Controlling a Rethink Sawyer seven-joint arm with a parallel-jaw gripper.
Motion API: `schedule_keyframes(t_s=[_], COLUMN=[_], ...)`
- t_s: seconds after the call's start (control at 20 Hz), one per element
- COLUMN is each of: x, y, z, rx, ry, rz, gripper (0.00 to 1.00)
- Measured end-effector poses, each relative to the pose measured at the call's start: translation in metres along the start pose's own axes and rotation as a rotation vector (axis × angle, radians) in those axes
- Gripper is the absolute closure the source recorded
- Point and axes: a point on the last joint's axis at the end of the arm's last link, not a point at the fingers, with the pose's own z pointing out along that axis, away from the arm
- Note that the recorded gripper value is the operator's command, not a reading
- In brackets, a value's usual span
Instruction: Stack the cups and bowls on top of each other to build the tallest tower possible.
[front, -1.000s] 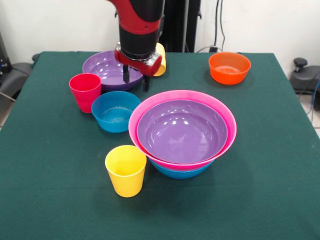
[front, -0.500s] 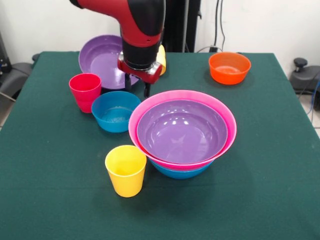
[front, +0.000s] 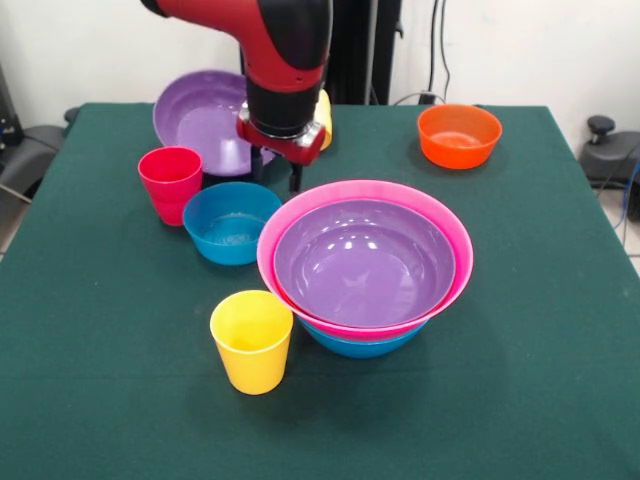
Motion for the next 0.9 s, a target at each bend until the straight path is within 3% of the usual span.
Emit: schedule_keyframes(t_s=[0.3,0.7,0.9], x=[-0.006,-0.013,-0.012], y=[-0.003,-0.009,-0.011], z=[-0.038,-0.095,-0.109], rx=[-0.008,-0.011,-0.014], ry=[-0.034,-0.032,-0.040], rz=[0.010,0.025,0.029], gripper=[0.00,0.00,0.00])
